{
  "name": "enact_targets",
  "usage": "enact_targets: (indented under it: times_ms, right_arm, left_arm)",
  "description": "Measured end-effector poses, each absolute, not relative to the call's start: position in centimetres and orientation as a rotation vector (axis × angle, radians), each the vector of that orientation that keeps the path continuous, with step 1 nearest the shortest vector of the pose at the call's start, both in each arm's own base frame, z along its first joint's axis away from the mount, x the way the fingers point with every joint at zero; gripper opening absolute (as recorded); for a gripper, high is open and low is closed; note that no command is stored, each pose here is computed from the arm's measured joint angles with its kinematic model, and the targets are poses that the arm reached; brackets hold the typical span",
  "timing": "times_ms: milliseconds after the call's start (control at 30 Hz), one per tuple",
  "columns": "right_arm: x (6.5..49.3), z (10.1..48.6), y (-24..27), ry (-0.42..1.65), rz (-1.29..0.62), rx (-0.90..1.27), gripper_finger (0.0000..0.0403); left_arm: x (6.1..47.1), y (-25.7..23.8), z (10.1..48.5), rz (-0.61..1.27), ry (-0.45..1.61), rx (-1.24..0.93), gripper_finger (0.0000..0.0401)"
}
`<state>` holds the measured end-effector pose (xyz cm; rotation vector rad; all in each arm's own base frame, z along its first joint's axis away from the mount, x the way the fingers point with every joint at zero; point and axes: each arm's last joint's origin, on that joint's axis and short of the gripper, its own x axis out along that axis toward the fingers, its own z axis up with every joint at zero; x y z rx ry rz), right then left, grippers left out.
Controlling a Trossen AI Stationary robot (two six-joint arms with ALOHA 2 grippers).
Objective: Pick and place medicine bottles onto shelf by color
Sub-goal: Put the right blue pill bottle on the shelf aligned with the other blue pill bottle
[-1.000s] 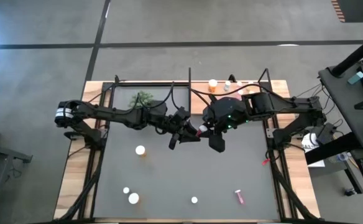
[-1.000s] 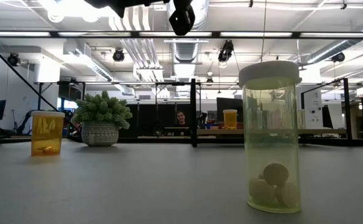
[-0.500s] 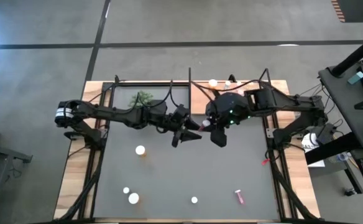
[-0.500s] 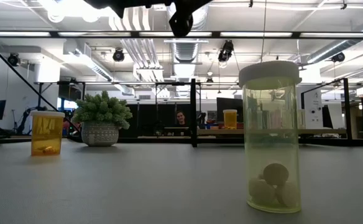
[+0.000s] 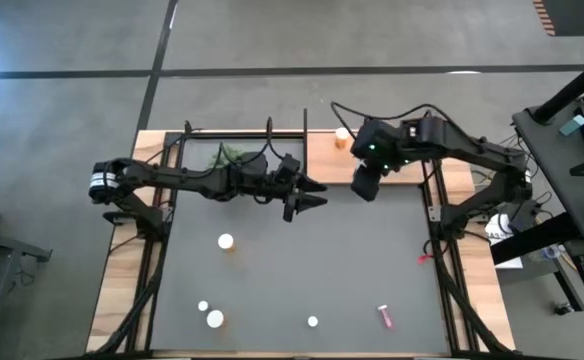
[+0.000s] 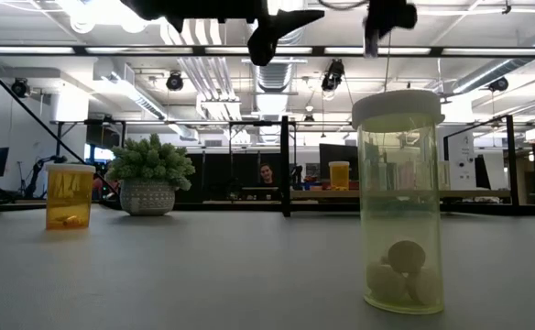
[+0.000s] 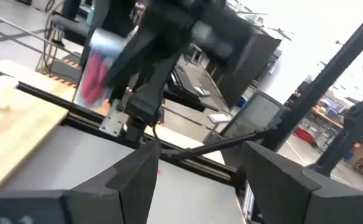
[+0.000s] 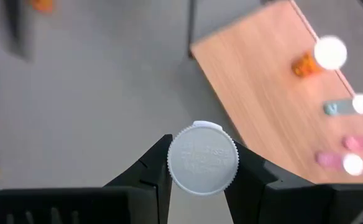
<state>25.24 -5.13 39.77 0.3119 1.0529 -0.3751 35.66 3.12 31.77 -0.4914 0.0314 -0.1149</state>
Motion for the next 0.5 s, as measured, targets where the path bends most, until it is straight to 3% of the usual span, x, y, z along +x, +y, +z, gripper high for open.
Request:
enact_targets:
  times_ms: [200, 500]
  right_arm:
    - [24.7, 35.6, -8.2, 1.193, -0.431, 0.310, 0.0105]
    - [23.1, 29.8, -12.9, 1.135, -0.607, 0.441, 0.0105]
  left_arm:
    - [35.6, 4.4, 32.0, -0.066, 0.010, -0.490, 0.0217]
    - [35.3, 6.0, 32.1, -0.023, -0.005, -0.491, 0.0217]
